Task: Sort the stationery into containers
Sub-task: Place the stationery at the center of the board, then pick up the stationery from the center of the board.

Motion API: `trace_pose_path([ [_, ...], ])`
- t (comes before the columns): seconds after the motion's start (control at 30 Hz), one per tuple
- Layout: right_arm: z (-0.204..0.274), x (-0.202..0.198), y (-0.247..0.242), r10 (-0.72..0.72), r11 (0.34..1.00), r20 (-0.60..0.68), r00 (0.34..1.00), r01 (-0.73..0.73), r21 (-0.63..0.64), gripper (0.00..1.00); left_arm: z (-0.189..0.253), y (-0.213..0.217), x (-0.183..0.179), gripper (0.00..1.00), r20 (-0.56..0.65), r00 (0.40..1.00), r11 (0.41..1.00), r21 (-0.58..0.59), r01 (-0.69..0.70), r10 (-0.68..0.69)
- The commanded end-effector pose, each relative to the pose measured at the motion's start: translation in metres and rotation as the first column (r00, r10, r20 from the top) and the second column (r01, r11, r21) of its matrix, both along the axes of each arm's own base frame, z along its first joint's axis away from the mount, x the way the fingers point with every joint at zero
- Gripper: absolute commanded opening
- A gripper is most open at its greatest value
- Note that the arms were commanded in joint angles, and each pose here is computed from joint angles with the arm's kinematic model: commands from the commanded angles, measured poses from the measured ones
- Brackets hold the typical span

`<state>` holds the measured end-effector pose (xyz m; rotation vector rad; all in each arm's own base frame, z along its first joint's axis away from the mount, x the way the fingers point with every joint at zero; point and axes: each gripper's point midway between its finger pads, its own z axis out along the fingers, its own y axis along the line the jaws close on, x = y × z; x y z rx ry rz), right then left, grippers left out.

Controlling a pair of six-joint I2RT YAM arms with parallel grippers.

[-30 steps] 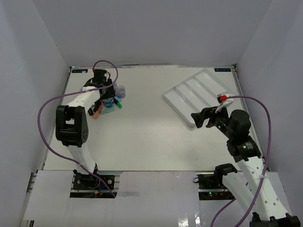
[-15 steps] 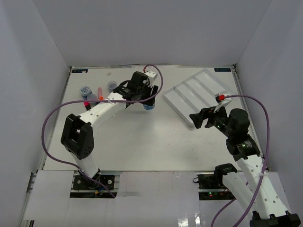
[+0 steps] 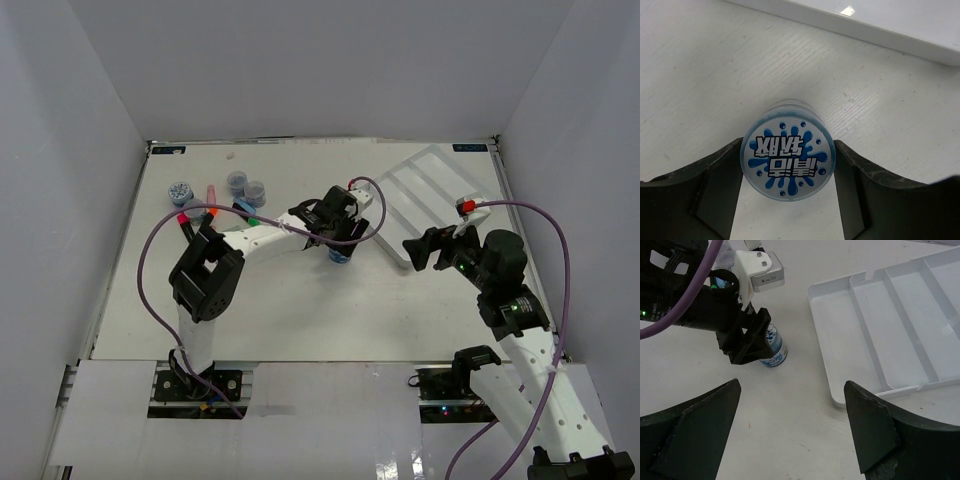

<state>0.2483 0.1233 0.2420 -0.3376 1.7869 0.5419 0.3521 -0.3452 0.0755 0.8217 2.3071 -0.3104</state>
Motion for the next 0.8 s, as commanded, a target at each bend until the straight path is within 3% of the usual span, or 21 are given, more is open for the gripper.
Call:
trace_pose_path([
  [0.0, -0.005, 0.004, -0.002, -0.014, 1.0, 0.008, 1.0, 0.014, -0.018, 0.9, 0.027, -0.004, 0.006, 0.64, 0.063, 0.998, 0.997, -0.073, -0.022, 0.027],
  [0.03, -0.006, 0.006, -0.003, -0.018, 1.0, 0.005, 1.0, 0.018, -0.019, 0.9, 0.027, -0.001, 0.005, 0.77, 0.064, 0.997, 0.997, -0.068, -0.029, 0.033],
  [0.13, -0.007, 0.012, -0.006, -0.046, 0.998, -0.012, 0.999, 0.045, -0.035, 0.9, 0.04, 0.005, 0.006, 0.98, 0.092, 0.994, 0.995, -0.079, -0.058, 0.066],
  [0.33, 0.002, 0.032, 0.007, -0.015, 0.996, -0.095, 0.995, 0.007, -0.087, 0.96, 0.105, 0.018, 0.011, 0.98, 0.156, 0.976, 0.969, -0.22, -0.115, 0.151],
  [0.4, -0.013, 0.037, 0.016, -0.003, 0.992, -0.19, 0.982, -0.022, -0.128, 0.96, 0.118, 0.037, 0.02, 0.98, 0.16, 0.964, 0.952, -0.258, -0.165, 0.211],
  [0.43, -0.003, 0.039, 0.029, 0.025, 0.989, -0.176, 0.984, -0.05, -0.138, 0.95, 0.134, 0.047, 0.021, 0.98, 0.162, 0.954, 0.933, -0.303, -0.194, 0.251],
  [0.63, -0.028, 0.051, 0.085, 0.104, 0.956, -0.209, 0.972, -0.155, -0.249, 0.9, 0.132, 0.157, 0.037, 0.98, 0.107, 0.867, 0.838, -0.338, -0.428, 0.487],
  [0.77, -0.05, 0.063, 0.109, 0.112, 0.925, -0.251, 0.962, -0.193, -0.326, 0.9, 0.117, 0.212, 0.007, 0.98, 0.096, 0.816, 0.793, -0.324, -0.516, 0.57],
])
